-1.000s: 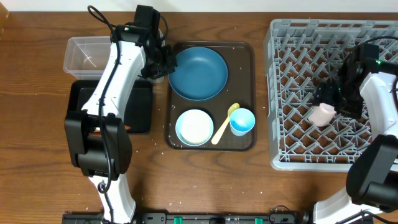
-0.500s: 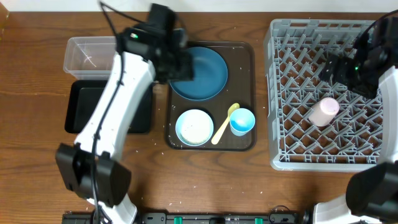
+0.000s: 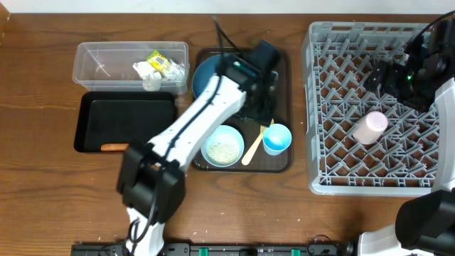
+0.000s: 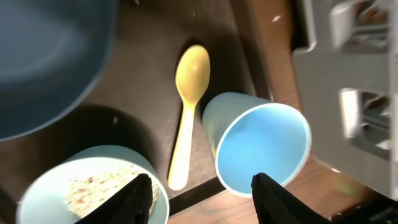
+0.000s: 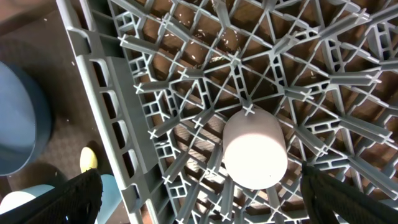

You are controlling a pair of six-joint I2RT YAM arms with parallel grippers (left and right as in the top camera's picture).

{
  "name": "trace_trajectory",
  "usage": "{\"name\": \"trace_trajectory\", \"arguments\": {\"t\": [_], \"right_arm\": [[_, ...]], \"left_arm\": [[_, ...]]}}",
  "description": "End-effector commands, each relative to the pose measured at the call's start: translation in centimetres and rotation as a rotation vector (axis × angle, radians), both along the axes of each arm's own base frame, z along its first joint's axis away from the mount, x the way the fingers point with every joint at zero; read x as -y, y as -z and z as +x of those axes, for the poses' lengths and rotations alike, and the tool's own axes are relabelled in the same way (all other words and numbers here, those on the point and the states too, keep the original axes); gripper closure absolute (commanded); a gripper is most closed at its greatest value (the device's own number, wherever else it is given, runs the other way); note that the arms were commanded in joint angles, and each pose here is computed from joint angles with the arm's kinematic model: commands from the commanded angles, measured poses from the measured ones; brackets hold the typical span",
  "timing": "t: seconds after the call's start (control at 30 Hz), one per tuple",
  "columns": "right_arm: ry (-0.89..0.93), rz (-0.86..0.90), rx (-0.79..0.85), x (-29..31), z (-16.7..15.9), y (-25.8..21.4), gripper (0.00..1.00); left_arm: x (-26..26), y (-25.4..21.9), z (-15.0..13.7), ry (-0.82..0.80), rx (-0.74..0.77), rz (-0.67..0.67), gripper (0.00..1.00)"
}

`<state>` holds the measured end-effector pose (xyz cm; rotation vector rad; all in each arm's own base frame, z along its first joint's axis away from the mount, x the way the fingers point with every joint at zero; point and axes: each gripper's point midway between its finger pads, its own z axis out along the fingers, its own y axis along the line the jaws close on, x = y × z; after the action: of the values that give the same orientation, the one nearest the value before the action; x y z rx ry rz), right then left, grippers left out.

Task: Sort waste into correct bins and load items into the dishwasher rack
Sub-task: 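Reach the left gripper to the light-blue cup and grasp it, then lift the light-blue cup toward the right gripper for handover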

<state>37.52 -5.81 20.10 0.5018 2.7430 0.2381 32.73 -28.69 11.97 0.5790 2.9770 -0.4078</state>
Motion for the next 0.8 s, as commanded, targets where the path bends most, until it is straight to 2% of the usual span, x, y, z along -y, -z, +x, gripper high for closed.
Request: {"name": "trace_trajectory", "arguments": {"t": [0.0,0.17,0.33,0.47,0.63,0.77], "right_arm": [[-0.025,0.002,0.011,-0.7,0.1,-0.4,0.01],[-0.026,0.002,0.011,-0.7,0.1,-0.4,0.01],[-0.027,0.002,0.011,-0.7,0.1,-0.4,0.01],[-0.027,0.002,0.008,-0.7,0.0,-0.4,0.01],[-0.033,0.0,0.007,-0.7,0.0,-0.4,0.01],[-0.033,0.001,0.006,-0.8,0.0,-0.4,0.01]], "left_arm": [[0.6,1.7,-1.0,0.027,-0.041,0.023,0.45],[1.4,2.7,-1.8,0.055,-0.055,0.043,0.46],[0.7,4.8,-1.8,0.043,-0.056,0.13,0.46],[0.6,6.1,-2.0,0.03,-0.086,0.152,0.6],[0.6,6.3,-2.0,0.027,-0.088,0.153,0.92],[0.5,5.9,-1.8,0.021,-0.088,0.148,0.94]]}}
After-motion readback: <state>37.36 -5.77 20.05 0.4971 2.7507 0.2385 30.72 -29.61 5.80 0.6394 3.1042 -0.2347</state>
